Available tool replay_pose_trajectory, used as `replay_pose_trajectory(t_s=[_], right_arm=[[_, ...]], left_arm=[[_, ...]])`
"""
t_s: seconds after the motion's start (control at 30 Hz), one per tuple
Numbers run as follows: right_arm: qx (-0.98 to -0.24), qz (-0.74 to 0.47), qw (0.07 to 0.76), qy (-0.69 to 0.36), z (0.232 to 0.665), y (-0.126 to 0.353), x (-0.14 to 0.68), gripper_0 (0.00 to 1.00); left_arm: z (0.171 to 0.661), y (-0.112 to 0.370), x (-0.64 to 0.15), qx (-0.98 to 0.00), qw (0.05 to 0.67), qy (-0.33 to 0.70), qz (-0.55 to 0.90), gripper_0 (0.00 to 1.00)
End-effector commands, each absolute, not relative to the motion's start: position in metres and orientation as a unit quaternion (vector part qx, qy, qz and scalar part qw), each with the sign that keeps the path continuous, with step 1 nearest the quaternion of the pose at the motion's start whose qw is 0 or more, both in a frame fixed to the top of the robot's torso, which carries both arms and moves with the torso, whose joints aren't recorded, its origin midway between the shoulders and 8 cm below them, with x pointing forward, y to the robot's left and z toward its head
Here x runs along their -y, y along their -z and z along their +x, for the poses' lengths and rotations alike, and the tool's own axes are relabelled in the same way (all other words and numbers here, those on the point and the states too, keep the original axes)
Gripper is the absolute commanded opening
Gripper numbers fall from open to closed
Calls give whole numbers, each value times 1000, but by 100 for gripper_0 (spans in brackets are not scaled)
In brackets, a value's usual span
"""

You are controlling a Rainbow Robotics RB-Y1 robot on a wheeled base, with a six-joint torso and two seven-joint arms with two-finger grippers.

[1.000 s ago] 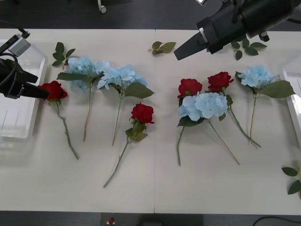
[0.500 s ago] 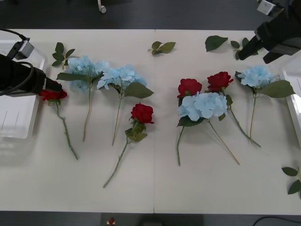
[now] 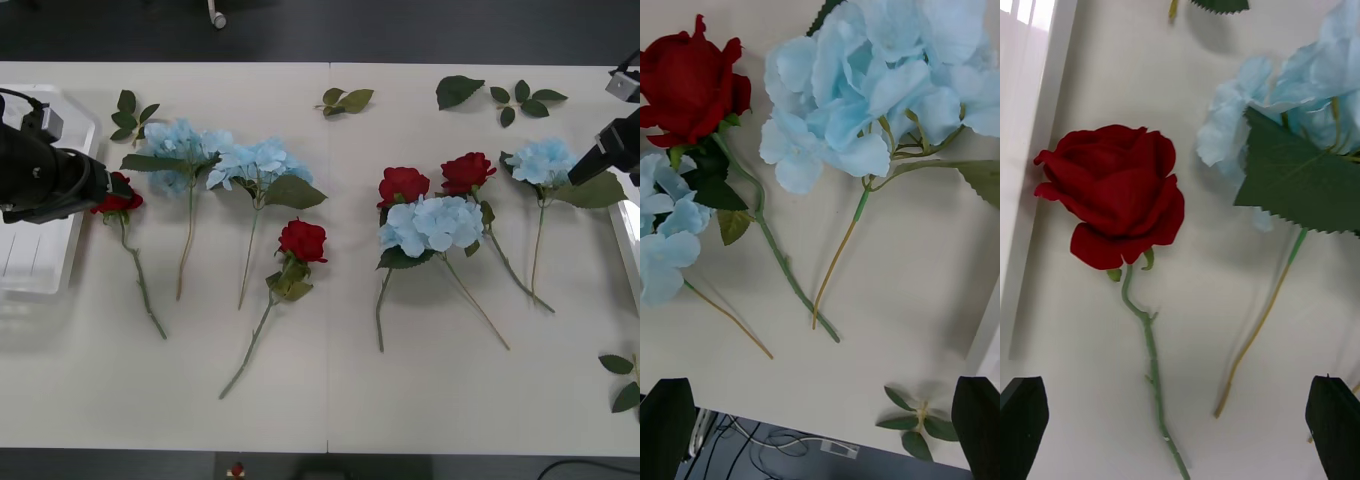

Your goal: Put the red flowers into the right box and the blue flowers into the left box

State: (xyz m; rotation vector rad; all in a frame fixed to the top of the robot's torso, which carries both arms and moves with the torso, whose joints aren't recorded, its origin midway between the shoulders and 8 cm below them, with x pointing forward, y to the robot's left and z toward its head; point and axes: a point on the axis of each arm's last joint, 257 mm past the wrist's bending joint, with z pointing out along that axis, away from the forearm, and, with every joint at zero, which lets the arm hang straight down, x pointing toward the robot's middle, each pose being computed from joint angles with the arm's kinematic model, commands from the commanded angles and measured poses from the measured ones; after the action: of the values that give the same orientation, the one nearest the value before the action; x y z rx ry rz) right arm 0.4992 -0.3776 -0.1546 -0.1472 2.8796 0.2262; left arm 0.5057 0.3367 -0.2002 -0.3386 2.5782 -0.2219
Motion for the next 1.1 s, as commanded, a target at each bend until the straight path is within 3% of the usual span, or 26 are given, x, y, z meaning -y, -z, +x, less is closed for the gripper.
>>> replay_pose_trajectory(t_s=[0.03, 0.53, 1.1], right_arm=[[-989, 8, 142, -51, 508, 163, 383, 100], [-969, 27, 244, 2, 570, 193, 370, 100], [-965, 44, 258, -11, 577, 242, 374, 100]], left_arm=[[507, 209, -363, -950, 262, 60, -158, 100], [523, 261, -382, -949, 248, 50, -189, 100], [542, 277, -364, -948, 244, 54, -195, 100]])
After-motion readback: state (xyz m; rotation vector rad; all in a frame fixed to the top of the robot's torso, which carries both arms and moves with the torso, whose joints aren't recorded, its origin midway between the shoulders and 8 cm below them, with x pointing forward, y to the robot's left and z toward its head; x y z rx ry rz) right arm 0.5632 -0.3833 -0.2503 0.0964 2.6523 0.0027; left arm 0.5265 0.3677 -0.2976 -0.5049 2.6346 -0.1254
